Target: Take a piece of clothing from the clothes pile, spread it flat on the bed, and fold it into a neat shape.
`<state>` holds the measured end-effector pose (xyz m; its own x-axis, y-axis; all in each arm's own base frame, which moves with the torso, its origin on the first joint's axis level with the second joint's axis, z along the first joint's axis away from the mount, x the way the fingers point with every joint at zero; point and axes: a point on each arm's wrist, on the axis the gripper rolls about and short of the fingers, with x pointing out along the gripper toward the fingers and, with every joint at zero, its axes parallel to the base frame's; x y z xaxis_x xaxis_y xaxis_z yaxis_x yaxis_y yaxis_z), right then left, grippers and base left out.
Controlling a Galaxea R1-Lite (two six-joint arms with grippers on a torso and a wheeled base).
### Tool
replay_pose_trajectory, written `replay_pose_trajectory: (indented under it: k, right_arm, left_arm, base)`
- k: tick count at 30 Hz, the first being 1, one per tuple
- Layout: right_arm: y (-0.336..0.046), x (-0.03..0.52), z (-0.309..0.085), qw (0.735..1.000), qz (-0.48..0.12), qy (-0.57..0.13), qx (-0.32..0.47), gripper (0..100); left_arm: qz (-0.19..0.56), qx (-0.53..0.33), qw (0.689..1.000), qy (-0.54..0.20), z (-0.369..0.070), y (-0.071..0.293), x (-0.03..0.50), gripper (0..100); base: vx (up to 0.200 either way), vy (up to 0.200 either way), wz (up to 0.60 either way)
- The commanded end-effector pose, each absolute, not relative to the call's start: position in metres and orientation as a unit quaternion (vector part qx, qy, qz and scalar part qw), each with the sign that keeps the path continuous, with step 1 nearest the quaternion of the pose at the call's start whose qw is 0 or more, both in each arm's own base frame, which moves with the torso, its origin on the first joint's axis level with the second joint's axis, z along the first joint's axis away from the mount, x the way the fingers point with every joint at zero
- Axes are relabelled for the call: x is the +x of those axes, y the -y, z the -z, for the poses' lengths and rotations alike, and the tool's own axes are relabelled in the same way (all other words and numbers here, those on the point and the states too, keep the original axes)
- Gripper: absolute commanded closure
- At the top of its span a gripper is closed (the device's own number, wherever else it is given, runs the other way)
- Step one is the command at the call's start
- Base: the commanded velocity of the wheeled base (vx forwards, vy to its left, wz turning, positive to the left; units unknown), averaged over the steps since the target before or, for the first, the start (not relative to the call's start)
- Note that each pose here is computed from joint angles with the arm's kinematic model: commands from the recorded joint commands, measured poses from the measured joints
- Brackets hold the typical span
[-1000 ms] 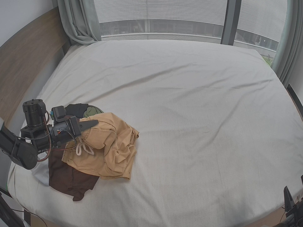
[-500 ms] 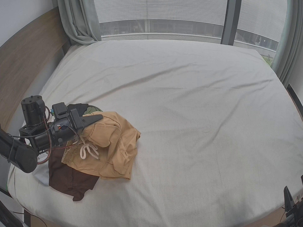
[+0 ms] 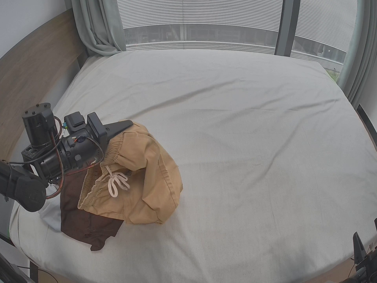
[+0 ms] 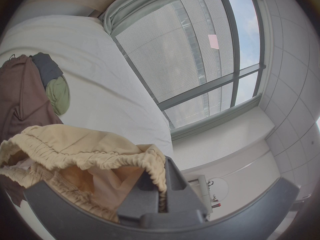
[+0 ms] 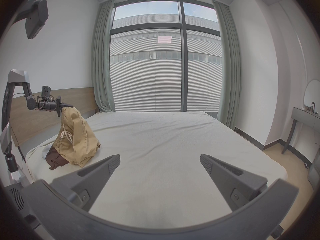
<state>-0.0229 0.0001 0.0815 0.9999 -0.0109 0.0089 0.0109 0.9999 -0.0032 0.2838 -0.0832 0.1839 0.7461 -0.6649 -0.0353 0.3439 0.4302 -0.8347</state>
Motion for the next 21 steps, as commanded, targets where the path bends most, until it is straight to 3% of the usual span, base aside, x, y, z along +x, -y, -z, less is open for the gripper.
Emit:
replay_pose_trajectory:
  k: [1, 9, 21]
  right_arm:
    - [0.0, -0.023, -0.076, 1.0, 0.005, 0.003, -0.002, 0]
    - [0.0, -0.023, -0.076, 1.0, 0.005, 0.003, -0.002, 0]
    - [0.0, -0.023, -0.076, 1.0, 0.005, 0.003, -0.002, 0]
  left_arm:
    - [0.323, -0.445, 0.816, -0.179, -0.193, 0.092, 0.282, 100]
    - [0.317, -0.476, 0.804, -0.161, -0.207, 0.111, 0.283, 100]
    - [0.315, -0.552, 0.752, -0.178, -0.218, 0.114, 0.281, 100]
  base:
    - [0.0, 0.0, 0.0]
    - [0.0, 0.0, 0.0]
    - [0.0, 0.0, 0.0]
